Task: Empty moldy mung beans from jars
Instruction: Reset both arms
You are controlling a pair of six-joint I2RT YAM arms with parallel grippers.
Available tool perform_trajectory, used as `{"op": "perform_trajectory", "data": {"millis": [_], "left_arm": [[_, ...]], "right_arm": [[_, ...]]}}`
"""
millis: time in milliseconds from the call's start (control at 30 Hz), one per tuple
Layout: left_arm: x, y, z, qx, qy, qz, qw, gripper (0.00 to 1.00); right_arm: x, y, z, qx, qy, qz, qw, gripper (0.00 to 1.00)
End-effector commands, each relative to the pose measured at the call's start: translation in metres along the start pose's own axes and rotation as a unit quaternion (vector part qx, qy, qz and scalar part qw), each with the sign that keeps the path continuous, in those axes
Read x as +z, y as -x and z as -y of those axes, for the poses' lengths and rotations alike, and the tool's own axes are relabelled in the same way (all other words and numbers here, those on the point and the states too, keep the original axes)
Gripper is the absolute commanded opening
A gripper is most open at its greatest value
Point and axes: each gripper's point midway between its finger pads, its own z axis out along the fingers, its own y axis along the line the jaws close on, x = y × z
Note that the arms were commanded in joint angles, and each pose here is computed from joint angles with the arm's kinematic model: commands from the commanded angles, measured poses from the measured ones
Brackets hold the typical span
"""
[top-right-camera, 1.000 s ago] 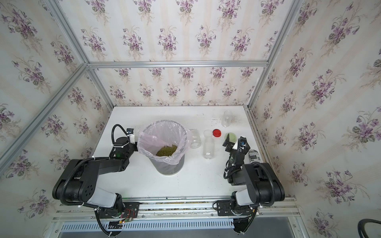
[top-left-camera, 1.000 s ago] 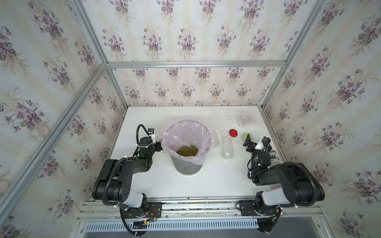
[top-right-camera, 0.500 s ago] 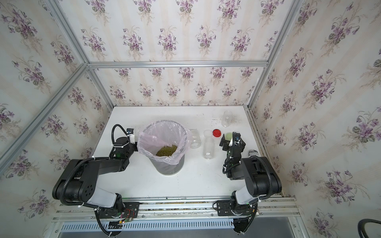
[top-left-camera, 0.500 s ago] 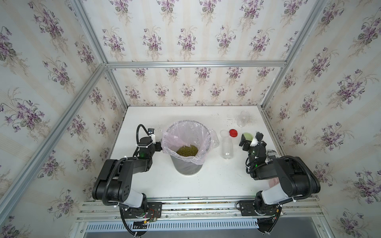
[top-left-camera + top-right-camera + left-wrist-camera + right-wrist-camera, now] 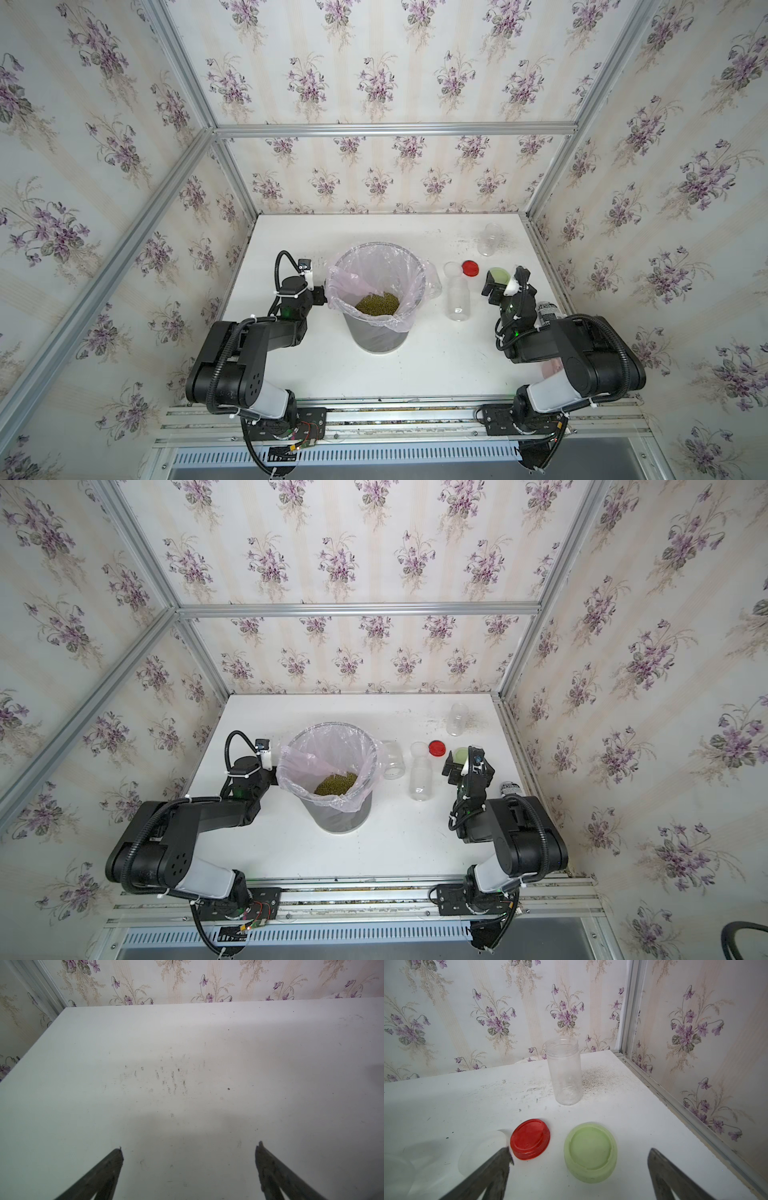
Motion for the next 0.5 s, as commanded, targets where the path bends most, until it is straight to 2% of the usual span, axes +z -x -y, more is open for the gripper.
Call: {"op": "perform_trajectory", "data": {"millis": [0, 467], "left_arm": [[0.0005, 0.005, 0.001, 0.005, -0.004, 0.009, 1.0, 1.0], [0.0004, 0.005, 0.0011, 0.005, -0.004, 0.009, 1.0, 1.0]], "right_arm": [[0.0005, 0.0071, -0.0003, -0.003, -0.001, 0.013, 1.0, 1.0], [0.0007, 0.0076, -0.0004, -0.004, -0.001, 0.014, 1.0, 1.0]]}}
